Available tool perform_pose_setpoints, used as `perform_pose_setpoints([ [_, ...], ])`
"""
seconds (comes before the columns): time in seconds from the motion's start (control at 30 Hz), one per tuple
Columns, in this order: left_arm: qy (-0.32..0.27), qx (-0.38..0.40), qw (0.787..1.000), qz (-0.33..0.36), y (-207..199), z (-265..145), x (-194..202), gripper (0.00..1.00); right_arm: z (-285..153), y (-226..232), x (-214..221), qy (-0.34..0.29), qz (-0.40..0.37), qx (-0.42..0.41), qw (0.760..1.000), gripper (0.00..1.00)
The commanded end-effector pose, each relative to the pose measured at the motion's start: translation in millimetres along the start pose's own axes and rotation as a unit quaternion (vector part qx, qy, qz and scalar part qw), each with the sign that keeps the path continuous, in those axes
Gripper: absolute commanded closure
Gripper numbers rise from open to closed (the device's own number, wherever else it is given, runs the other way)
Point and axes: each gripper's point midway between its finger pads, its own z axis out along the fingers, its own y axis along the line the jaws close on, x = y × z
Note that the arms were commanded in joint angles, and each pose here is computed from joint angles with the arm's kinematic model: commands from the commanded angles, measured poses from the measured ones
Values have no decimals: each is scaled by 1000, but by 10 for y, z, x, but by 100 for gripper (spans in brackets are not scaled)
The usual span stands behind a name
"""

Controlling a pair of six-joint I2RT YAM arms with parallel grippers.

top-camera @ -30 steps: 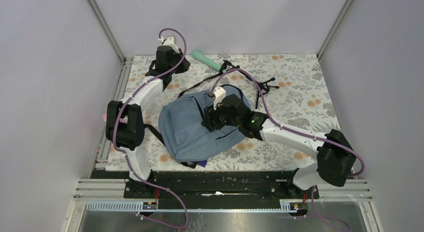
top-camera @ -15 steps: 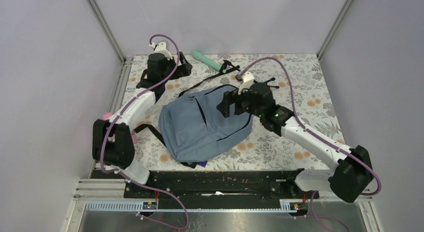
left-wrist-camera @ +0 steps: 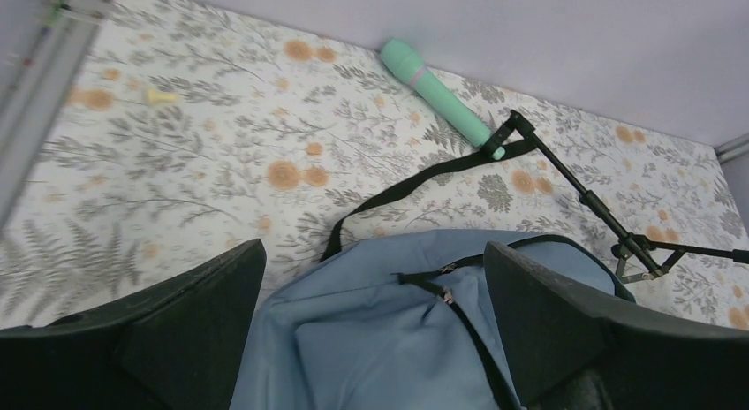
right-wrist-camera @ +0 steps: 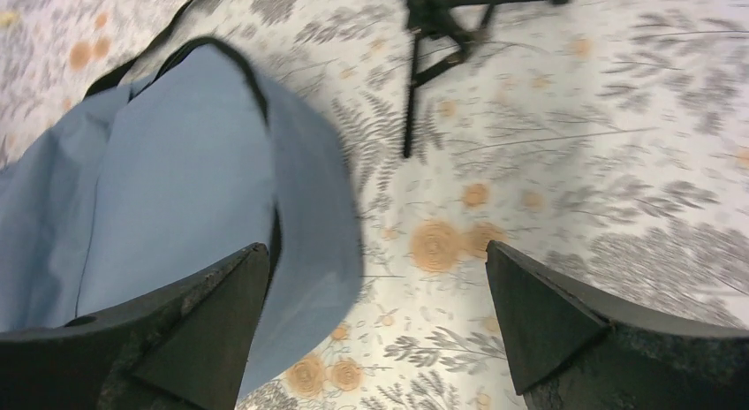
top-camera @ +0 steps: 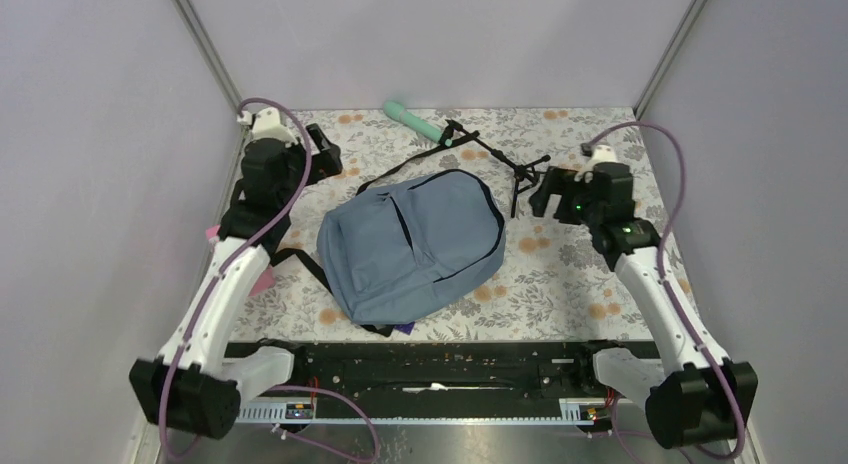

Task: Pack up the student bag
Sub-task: Reset both arms

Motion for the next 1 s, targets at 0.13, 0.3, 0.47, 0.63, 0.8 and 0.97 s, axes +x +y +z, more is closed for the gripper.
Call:
perform_pose_setpoints([
  [0.13, -131, -78, 987, 54, 387, -1003, -580, 1, -736, -476, -409, -123, -18, 104, 987, 0],
  [0.3, -170, -96, 978, 75, 508, -1410, -698, 1, -1254, -503, -713, -253, -35, 130, 958, 0],
  [0.47, -203, -121, 969, 67, 737, -1493, -464, 1, -1410, -408, -733, -355, -58, 90, 929, 0],
  [0.63, -205, -115, 970, 58, 781, -1508, -312, 1, -1473, -497, -574, -398, -58, 96, 911, 0],
  [0.8, -201, -111, 972, 56, 771, -1470, -278, 1, -1493, -531, -549, -394, -58, 106, 911, 0],
  [0.97, -194, -113, 972, 62, 783, -1451, -248, 2, -1489, -529, -574, -394, -60, 107, 911, 0],
])
